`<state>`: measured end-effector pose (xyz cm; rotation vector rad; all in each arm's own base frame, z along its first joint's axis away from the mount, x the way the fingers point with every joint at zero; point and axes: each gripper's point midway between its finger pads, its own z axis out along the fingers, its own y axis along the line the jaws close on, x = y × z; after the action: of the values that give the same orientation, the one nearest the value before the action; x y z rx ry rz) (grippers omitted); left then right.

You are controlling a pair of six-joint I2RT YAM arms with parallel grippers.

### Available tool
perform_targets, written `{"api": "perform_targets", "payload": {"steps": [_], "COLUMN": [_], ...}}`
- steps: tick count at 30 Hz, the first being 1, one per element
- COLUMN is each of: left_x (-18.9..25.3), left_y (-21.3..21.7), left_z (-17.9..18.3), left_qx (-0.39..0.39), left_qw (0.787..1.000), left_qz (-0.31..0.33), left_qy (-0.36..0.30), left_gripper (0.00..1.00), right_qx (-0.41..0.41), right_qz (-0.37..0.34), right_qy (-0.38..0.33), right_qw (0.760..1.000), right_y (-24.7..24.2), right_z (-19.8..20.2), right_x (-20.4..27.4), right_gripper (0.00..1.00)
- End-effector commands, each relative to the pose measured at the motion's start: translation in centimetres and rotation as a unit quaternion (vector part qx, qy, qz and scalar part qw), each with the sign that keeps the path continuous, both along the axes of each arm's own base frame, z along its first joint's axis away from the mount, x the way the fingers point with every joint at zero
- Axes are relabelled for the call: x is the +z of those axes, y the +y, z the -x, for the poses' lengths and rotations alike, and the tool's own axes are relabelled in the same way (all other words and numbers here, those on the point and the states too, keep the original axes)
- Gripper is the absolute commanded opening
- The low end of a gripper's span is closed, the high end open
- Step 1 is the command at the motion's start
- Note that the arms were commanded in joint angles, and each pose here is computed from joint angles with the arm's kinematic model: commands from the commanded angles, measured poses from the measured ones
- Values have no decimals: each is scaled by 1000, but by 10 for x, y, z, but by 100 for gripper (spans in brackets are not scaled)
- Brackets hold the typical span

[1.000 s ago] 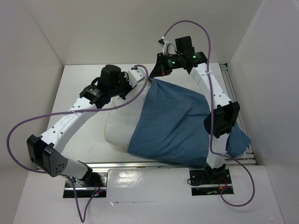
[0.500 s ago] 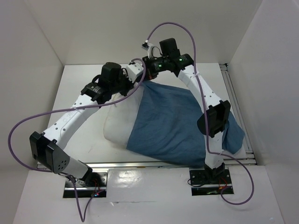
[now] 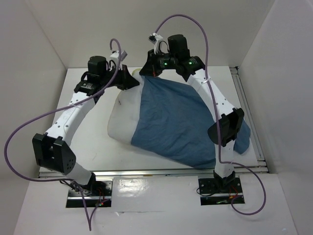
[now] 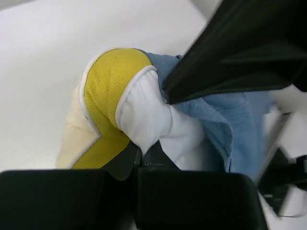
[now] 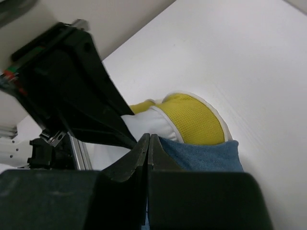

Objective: Put the pillow into the pillowcase

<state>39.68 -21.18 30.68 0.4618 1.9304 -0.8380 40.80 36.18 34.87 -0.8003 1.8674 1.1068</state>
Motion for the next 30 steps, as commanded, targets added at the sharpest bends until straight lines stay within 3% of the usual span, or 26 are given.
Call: {"api": "perform_targets", "payload": {"steps": [1, 6, 18, 30], "left_x": [38, 33, 14, -3], "left_y": [-40, -42, -63, -83], "left_z": [25, 30, 47, 67], "left_qx": [-134, -179, -246, -255], "left_qw": [979, 953, 909, 888], "left_qz": [146, 217, 265, 285], "left_qy": [49, 116, 206, 257], "left_gripper": [0, 0, 0, 0], "right_qx": [46, 30, 70, 108], "right_qz": [-84, -94, -105, -146], "right_qy": [-128, -159, -192, -240], "right_qw": [987, 982, 973, 954], "right_y": [22, 16, 46, 93], "right_z": [39, 40, 63, 77], "right_x": [96, 115, 122, 139], "right_gripper": [0, 0, 0, 0]}}
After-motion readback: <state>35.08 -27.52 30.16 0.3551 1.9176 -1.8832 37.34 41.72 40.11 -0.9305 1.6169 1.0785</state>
